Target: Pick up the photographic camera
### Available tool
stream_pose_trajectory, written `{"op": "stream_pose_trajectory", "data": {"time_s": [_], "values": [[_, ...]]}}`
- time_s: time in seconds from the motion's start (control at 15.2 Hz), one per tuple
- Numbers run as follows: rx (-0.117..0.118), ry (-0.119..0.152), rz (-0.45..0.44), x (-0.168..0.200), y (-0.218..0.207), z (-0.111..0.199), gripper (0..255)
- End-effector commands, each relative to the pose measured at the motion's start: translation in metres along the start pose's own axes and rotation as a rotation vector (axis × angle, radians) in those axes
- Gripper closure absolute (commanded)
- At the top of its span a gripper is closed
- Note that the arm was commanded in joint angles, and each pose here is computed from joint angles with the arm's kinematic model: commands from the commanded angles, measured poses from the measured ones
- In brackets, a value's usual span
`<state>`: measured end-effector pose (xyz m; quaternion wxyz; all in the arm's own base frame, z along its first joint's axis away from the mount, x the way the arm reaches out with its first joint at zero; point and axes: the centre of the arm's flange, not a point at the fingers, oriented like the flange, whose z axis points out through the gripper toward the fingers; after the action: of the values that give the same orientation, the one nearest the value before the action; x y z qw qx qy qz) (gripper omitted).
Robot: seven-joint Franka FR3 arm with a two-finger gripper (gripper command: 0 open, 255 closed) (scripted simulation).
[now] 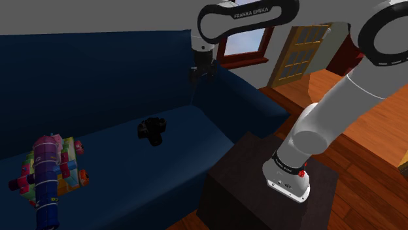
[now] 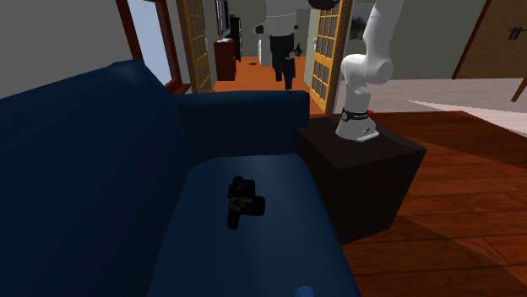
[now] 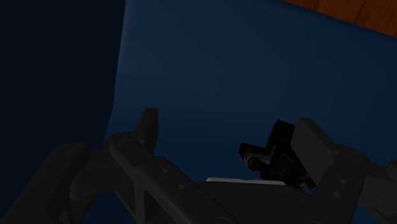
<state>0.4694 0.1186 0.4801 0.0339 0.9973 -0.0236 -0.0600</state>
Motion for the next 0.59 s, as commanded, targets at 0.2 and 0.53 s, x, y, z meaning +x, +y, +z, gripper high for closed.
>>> {"op": "stream_pose_trajectory", "data": {"time_s": [0.2, 0.53], "values": [[-0.021, -0.055, 0.016, 0.048, -0.043, 0.036, 0], [-0.042, -0.11, 0.032, 0.093, -0.084, 0.076, 0]]}}
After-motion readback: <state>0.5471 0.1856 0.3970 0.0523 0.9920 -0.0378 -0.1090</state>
